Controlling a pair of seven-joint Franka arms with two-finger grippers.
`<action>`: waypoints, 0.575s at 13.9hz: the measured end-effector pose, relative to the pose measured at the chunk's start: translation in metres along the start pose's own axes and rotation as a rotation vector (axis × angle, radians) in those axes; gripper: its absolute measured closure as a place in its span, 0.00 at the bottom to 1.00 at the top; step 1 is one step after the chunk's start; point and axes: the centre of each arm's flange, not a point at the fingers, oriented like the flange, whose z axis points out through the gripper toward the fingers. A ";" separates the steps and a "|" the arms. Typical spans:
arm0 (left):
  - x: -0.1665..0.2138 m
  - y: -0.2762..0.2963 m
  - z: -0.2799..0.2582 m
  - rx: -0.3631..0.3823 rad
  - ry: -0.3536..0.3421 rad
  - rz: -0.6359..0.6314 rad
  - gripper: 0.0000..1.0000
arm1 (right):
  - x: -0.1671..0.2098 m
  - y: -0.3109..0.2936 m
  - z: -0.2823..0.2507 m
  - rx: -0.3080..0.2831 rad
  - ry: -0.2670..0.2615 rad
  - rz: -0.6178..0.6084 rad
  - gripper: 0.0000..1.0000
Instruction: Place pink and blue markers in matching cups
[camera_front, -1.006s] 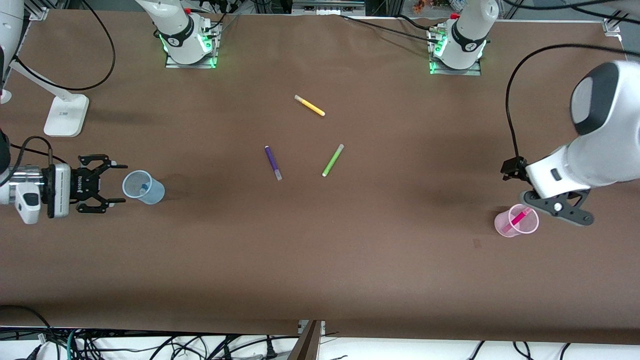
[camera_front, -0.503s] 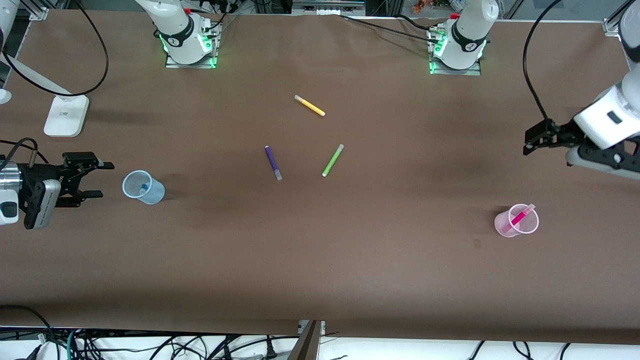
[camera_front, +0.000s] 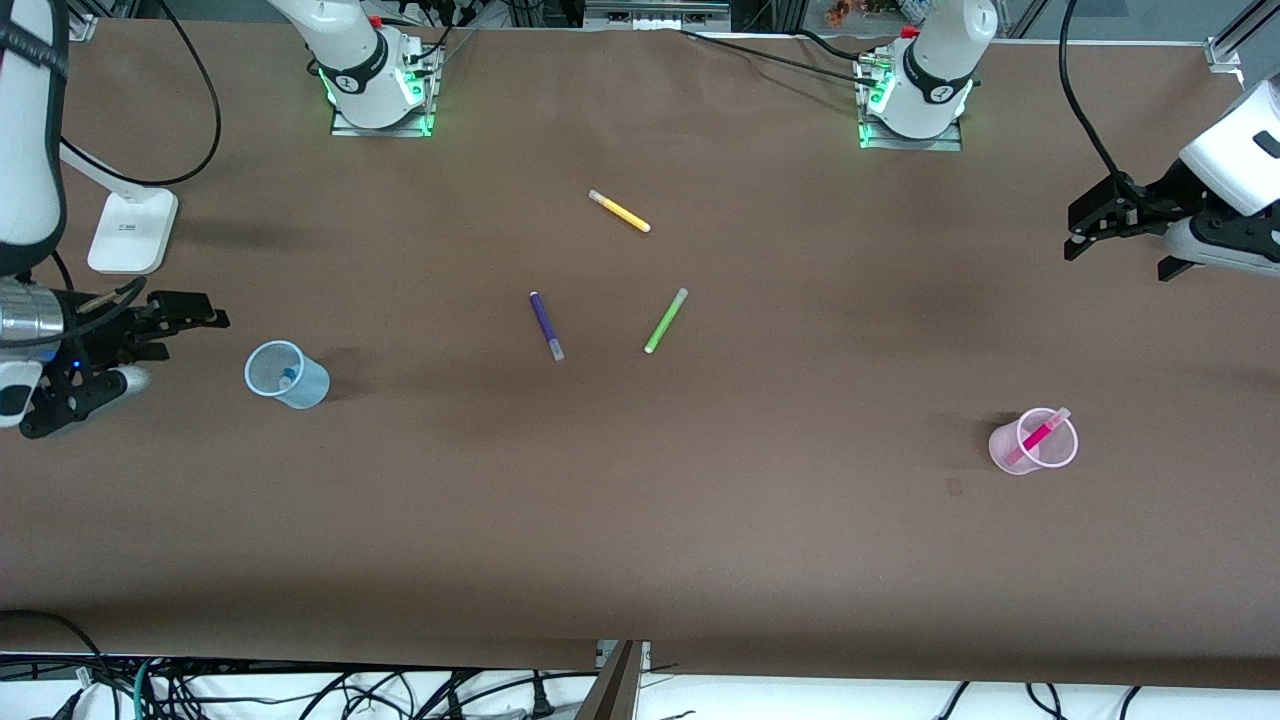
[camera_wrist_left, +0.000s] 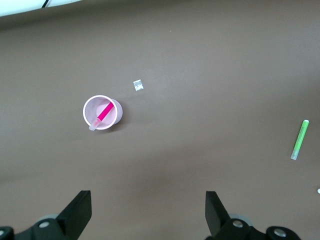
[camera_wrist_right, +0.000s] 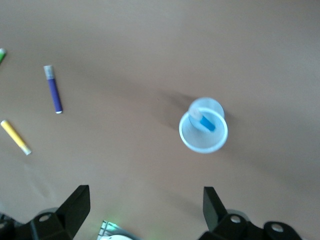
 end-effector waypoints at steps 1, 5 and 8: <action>0.002 -0.003 0.004 -0.002 -0.007 -0.005 0.00 | -0.011 -0.007 -0.007 -0.037 -0.010 0.057 0.00; 0.013 -0.011 0.022 -0.005 -0.011 -0.017 0.00 | -0.069 -0.040 -0.039 -0.091 0.010 0.220 0.00; 0.018 -0.021 0.029 -0.004 0.000 -0.032 0.00 | -0.108 -0.060 -0.057 -0.114 0.042 0.229 0.00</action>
